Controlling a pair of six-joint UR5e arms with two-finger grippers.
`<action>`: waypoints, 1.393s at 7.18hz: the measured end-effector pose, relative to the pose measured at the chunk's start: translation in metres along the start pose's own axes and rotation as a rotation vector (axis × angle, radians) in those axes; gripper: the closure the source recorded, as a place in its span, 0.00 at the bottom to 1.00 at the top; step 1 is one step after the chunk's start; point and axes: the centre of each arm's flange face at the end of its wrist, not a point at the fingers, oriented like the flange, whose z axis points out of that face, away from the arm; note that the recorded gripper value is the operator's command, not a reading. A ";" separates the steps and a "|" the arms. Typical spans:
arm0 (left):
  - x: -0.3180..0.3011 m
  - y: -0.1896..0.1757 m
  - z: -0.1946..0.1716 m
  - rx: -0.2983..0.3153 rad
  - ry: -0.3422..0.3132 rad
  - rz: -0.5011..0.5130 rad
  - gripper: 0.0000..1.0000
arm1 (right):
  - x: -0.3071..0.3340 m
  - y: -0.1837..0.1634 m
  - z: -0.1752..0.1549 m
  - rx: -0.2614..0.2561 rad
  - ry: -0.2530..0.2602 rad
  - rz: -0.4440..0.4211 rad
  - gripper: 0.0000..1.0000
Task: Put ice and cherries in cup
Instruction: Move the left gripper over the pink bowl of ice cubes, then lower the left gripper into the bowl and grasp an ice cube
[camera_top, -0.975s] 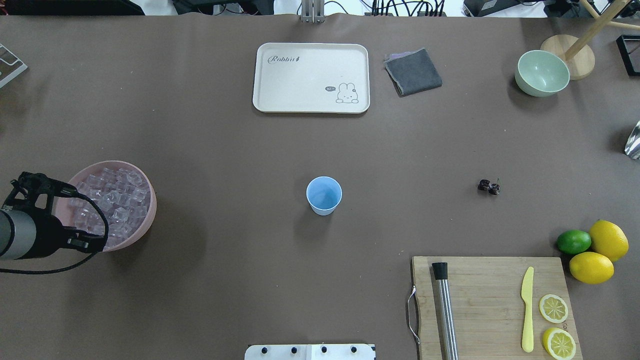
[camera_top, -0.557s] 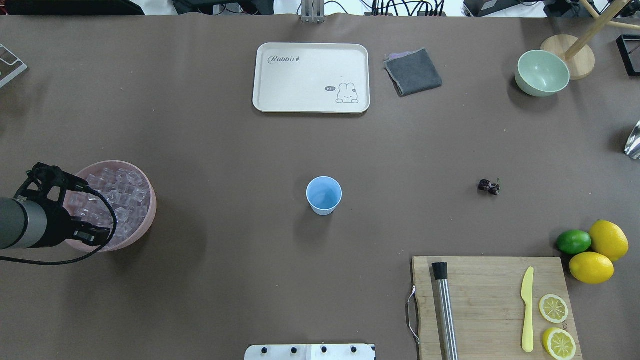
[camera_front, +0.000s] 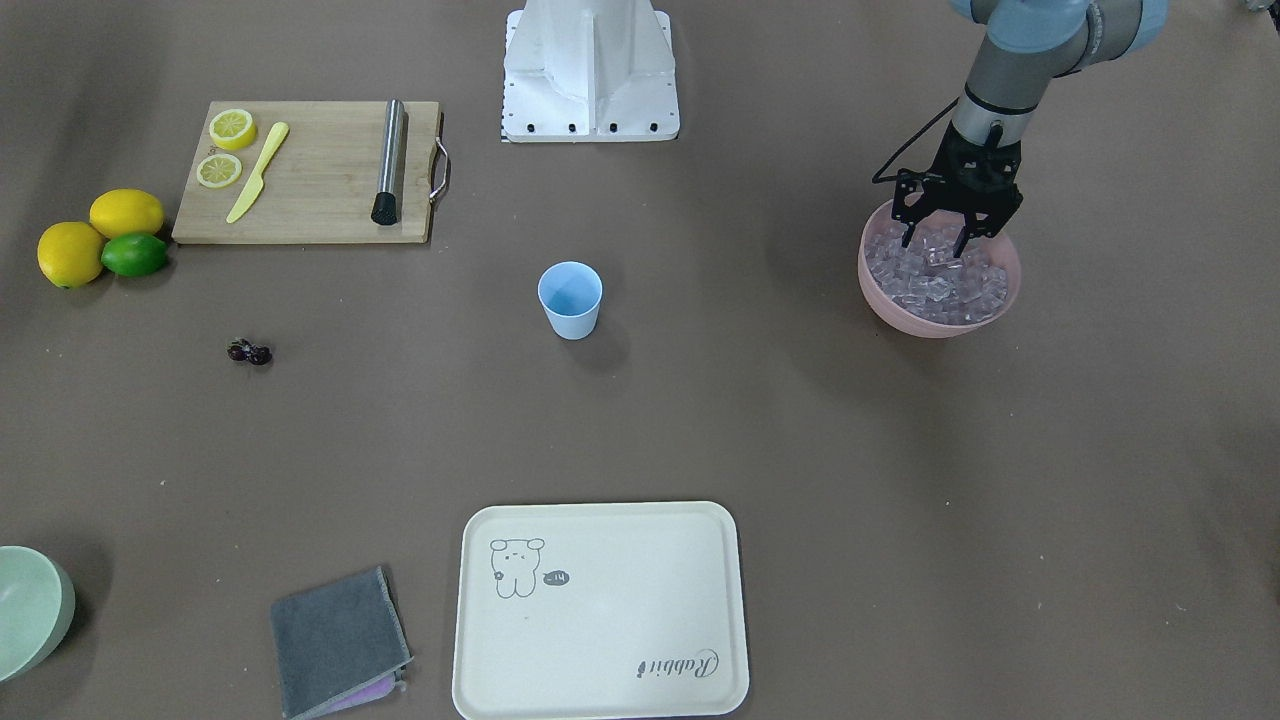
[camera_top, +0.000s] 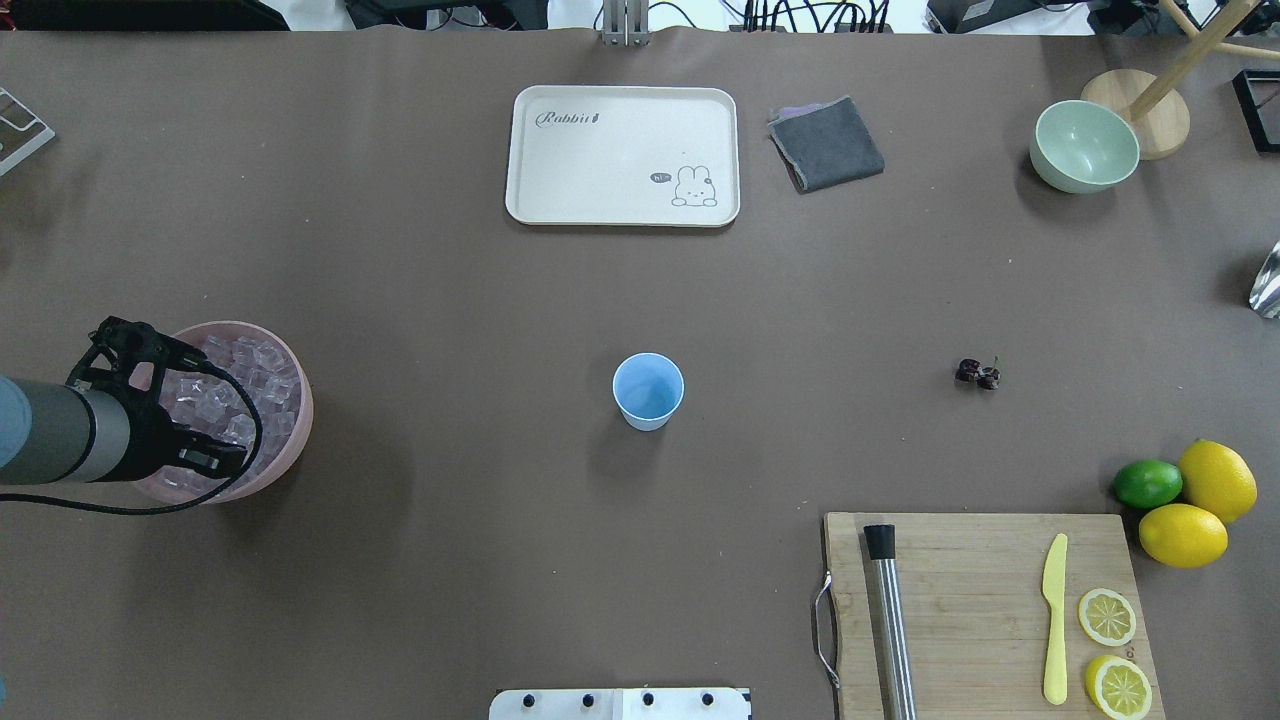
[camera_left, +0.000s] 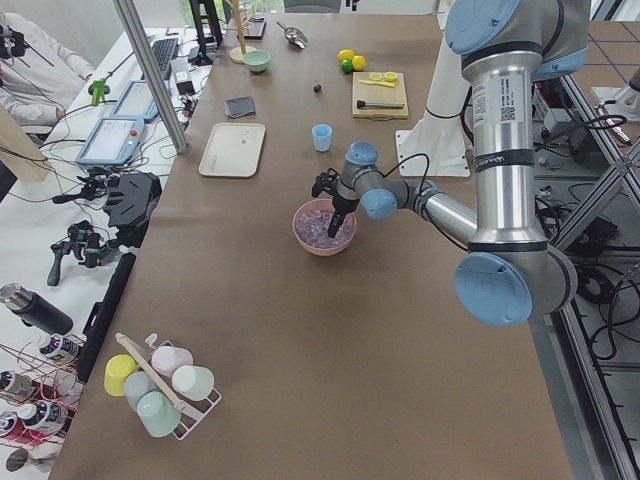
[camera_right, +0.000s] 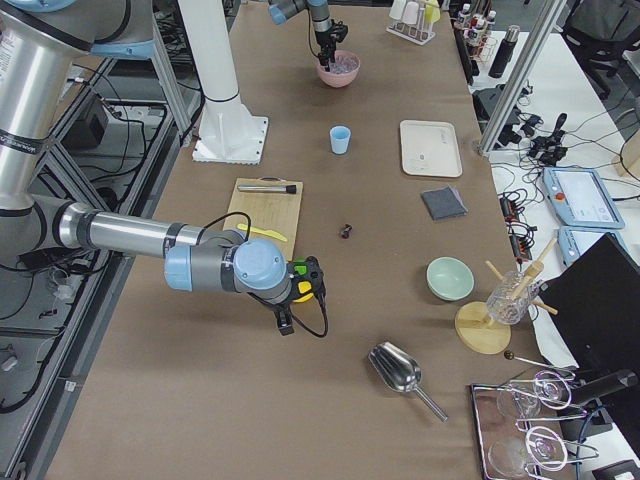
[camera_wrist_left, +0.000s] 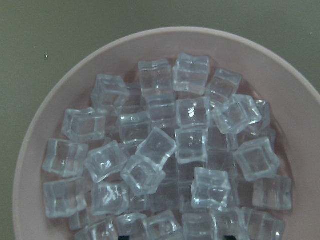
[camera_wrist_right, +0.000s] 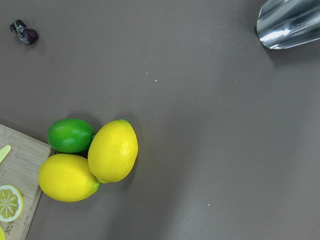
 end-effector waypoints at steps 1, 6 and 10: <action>-0.003 0.003 -0.002 -0.003 -0.004 -0.011 0.35 | 0.000 0.000 0.000 0.000 0.000 0.000 0.01; -0.003 0.010 -0.008 -0.012 0.003 -0.043 0.38 | 0.001 0.002 0.001 -0.003 -0.001 0.004 0.01; -0.005 0.013 -0.003 -0.021 -0.005 -0.056 0.40 | 0.001 0.002 0.001 -0.003 -0.002 0.005 0.01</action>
